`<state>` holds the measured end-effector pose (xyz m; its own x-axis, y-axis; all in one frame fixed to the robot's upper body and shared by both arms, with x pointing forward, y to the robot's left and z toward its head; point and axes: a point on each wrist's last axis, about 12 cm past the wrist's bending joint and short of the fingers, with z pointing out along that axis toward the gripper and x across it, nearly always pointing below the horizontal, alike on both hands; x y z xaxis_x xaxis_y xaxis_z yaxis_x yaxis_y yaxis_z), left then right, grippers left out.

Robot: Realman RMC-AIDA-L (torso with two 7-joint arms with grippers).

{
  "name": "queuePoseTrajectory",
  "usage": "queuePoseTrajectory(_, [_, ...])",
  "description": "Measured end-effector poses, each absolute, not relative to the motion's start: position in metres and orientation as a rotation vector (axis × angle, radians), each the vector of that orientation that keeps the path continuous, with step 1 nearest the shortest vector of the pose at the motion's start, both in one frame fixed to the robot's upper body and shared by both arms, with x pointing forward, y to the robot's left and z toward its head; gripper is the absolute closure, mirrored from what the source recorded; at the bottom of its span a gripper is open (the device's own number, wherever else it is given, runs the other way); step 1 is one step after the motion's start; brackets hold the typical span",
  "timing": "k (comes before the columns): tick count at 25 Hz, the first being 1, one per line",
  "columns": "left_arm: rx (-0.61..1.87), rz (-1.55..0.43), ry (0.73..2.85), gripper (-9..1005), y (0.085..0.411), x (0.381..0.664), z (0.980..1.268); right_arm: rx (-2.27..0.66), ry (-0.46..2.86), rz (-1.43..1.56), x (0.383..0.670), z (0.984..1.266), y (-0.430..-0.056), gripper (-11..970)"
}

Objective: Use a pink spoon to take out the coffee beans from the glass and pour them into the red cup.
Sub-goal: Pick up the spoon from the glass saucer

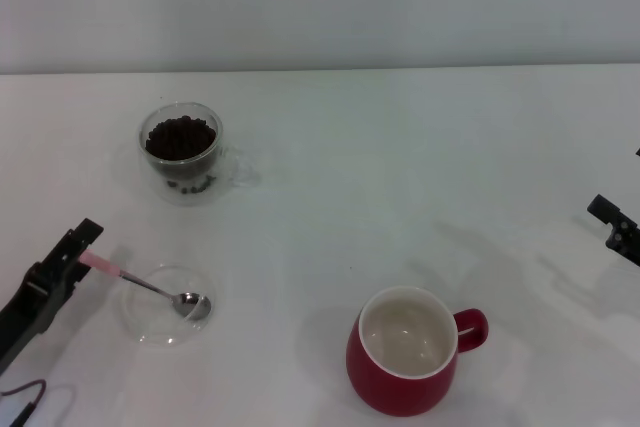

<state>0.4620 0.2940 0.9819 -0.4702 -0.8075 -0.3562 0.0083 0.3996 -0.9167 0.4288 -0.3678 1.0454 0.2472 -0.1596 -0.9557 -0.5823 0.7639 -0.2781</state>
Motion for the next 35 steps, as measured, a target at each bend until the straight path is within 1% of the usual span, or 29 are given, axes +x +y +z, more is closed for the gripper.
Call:
queuePoseTrajectory(12, [-0.633,-1.182,1.823,121,0.289,0.479,0.987,-0.666,1.297,0.31,0.428,1.045,-0.364,189])
queuePoseTrajectory(28, [-0.658,-1.156,1.824,121,0.29,0.474,0.983,-0.64,1.291,0.291,0.429,1.046,-0.364,189])
queuePoseTrajectory(31, [-0.659,-1.155,1.824,227,0.29,0.474,0.983,-0.638,1.29,0.29,0.429,1.046,-0.364,190])
queuePoseTrajectory(35, [-0.655,-1.155,1.824,404,0.29,0.475,0.984,-0.638,1.29,0.29,0.429,1.046,-0.364,190])
